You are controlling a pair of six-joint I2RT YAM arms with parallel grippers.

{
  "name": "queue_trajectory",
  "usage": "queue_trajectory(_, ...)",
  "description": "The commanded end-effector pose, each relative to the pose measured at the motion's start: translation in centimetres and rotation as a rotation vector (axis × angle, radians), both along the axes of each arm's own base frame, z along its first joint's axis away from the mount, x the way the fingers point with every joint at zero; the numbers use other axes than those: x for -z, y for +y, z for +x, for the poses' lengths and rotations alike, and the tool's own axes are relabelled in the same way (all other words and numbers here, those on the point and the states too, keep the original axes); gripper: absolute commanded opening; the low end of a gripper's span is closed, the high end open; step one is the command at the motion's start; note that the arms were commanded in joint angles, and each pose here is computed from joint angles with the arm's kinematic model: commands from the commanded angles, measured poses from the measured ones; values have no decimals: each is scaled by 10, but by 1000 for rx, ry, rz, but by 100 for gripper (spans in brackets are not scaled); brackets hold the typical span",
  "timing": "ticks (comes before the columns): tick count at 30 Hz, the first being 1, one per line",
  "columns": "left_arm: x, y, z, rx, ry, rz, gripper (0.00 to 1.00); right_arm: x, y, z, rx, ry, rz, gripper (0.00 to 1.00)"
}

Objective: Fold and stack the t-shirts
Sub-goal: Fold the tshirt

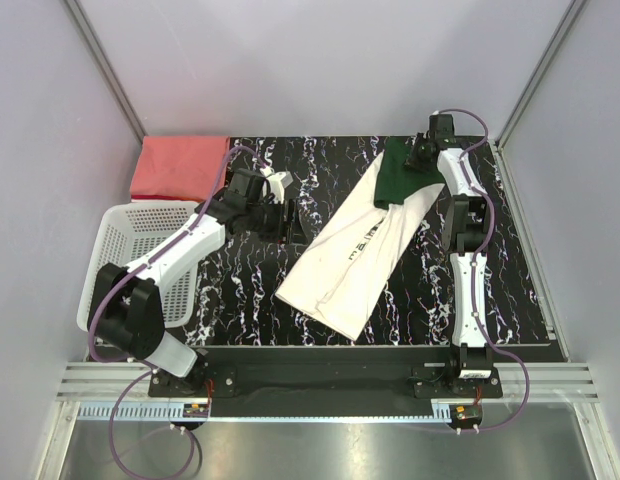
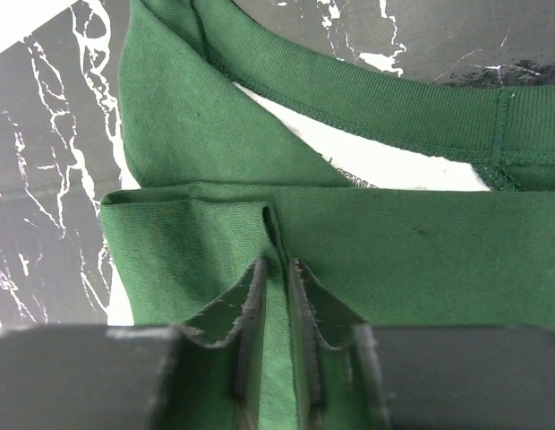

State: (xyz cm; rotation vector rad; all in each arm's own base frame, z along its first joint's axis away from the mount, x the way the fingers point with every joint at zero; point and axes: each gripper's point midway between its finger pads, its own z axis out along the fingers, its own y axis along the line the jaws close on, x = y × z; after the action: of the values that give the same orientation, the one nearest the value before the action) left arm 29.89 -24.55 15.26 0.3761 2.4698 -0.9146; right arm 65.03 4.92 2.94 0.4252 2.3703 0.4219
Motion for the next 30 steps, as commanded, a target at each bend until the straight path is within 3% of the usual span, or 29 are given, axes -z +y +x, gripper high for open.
queue_trajectory(1, -5, -4, 5, 21, -27, -26, 63, -1, 3, 5, -16, -22, -11, 18)
queue_trajectory(4, -4, -4, 5, 19, -22, -27, 64, -3, 3, 7, -17, -28, -12, 0)
queue_trajectory(16, -2, -7, 4, 26, -1, -40, 63, -78, -11, 11, 49, -138, -64, 0)
queue_trajectory(30, -4, -6, 3, 30, -8, -45, 65, -52, -22, 1, 127, -66, -98, 0)
